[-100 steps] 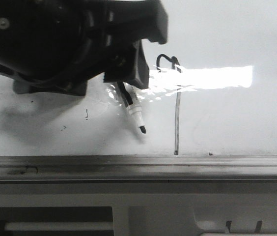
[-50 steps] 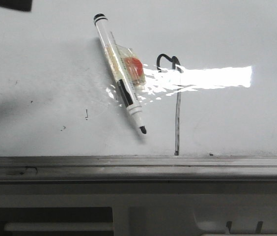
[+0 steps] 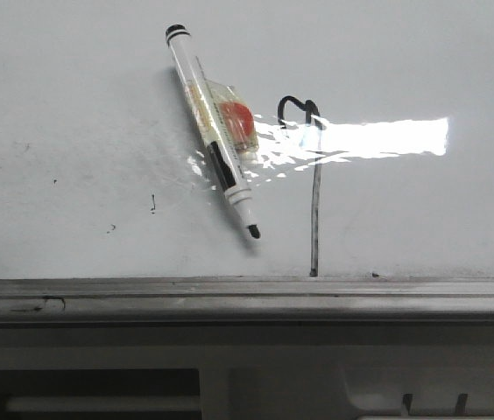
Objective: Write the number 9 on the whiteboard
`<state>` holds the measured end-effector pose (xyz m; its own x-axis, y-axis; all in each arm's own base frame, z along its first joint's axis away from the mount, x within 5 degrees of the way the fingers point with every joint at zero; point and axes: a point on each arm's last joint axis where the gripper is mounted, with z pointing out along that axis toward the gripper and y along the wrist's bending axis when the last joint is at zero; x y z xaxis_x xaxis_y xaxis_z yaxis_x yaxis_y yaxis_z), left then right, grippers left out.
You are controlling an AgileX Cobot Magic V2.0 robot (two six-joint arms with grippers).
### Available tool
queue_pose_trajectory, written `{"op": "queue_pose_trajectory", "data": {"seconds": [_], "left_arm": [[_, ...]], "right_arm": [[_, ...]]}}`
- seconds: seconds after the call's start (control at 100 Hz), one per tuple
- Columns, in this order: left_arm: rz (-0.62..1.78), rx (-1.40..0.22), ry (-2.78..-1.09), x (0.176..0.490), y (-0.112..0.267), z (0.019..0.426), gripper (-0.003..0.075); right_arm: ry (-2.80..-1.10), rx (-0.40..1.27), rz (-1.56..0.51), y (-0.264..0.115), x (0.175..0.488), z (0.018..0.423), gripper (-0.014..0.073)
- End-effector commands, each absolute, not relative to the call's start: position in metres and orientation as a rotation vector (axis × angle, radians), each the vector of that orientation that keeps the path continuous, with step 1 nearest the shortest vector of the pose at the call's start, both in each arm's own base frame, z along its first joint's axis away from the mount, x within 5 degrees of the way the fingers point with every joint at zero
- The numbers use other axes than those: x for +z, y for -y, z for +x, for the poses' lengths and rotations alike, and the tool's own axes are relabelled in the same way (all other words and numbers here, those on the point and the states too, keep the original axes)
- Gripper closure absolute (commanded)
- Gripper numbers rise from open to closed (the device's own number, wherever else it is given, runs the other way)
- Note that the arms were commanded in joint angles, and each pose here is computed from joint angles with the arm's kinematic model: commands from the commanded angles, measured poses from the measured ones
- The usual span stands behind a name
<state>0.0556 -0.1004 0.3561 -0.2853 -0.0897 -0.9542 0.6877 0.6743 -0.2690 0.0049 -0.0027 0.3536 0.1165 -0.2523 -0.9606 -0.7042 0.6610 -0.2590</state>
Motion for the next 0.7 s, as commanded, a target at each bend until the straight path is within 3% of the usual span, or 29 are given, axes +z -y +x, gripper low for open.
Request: {"op": "queue_pose_trajectory", "data": {"seconds": [0.0,0.69], "left_arm": [[0.483,-0.880,-1.702,0.3630,0.0971,0.0536,0.0738],[0.483,-0.872,-1.696,0.3634,0.0962,0.0541,0.0738]], "right_arm": [[-1.377,0.406,-0.794,0.0057,0.3675,0.0024,0.0640],[-1.378,0.406,-0.795,0.0056,0.3671,0.0025,0.0640]]}}
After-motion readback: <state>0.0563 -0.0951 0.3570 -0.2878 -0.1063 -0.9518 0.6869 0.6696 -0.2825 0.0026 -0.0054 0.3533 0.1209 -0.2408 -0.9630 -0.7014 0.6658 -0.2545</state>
